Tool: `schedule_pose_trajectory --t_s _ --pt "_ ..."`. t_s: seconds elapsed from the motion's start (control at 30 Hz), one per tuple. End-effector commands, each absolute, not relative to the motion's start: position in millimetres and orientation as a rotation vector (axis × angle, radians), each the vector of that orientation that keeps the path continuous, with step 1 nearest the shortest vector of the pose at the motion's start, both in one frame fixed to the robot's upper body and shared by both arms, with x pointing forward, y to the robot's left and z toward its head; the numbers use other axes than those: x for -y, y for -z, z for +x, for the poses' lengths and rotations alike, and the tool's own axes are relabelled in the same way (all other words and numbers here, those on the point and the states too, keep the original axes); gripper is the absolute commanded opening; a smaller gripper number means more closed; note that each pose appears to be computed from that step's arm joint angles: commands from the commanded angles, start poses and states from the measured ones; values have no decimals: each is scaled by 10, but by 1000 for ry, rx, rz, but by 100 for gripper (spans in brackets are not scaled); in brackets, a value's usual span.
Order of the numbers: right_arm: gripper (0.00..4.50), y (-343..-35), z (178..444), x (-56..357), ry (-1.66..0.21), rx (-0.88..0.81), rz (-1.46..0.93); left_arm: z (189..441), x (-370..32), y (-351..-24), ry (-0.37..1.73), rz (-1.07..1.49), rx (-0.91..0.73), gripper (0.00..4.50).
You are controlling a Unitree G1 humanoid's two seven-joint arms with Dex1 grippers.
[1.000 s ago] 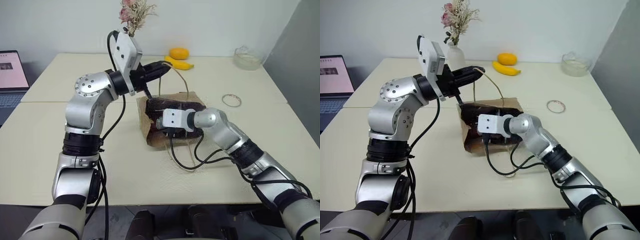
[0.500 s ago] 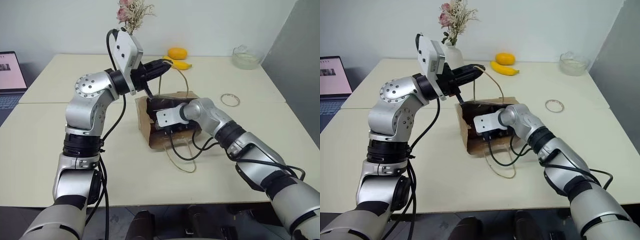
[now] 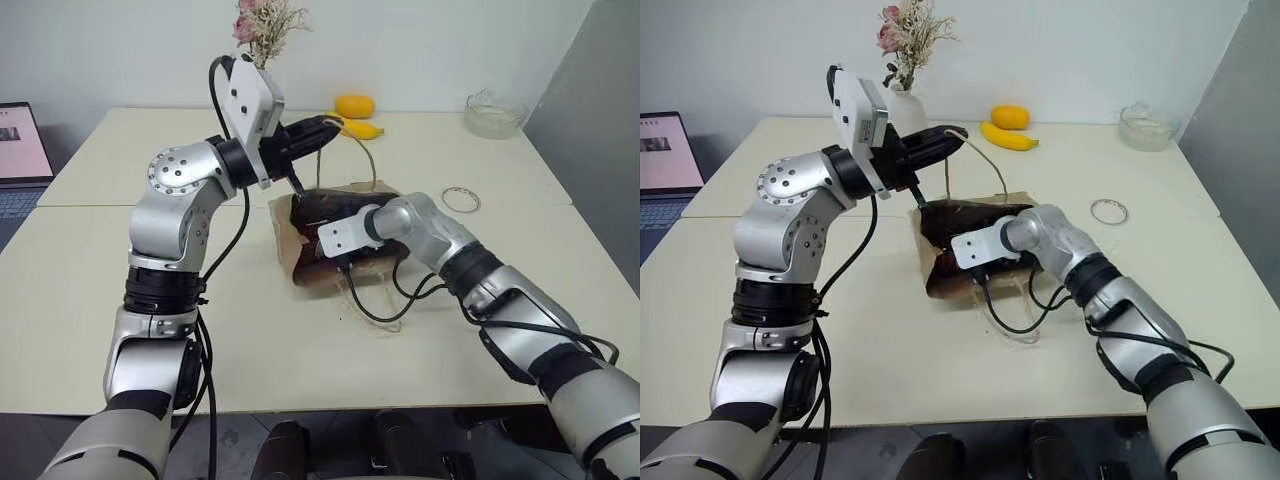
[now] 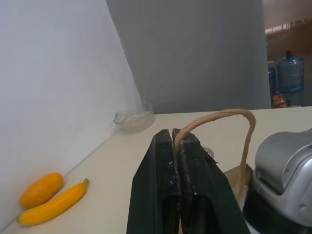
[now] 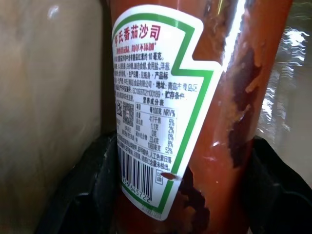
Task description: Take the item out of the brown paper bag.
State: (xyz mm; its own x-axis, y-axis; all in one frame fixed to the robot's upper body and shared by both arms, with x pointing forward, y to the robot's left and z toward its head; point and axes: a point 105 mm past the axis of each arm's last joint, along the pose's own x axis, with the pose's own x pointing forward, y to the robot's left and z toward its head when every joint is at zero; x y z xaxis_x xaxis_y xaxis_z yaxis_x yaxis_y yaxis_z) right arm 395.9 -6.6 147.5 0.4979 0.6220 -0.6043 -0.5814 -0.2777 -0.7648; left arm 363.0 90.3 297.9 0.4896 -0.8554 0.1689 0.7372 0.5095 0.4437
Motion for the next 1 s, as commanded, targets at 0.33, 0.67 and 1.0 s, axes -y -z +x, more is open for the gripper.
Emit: schedule_pose_trajectory --t_s 0.33,0.67,1.0 --pt "287 -2134 3455 274 -1235 230 -1330 3733 -951 -3066 931 392 426 0" --pt "279 -2804 2971 360 -1430 341 -793 3803 -958 -3022 923 401 402 0" --pt "278 -3381 3123 1097 -1071 367 -563 3831 -1008 -2974 901 409 374 0"
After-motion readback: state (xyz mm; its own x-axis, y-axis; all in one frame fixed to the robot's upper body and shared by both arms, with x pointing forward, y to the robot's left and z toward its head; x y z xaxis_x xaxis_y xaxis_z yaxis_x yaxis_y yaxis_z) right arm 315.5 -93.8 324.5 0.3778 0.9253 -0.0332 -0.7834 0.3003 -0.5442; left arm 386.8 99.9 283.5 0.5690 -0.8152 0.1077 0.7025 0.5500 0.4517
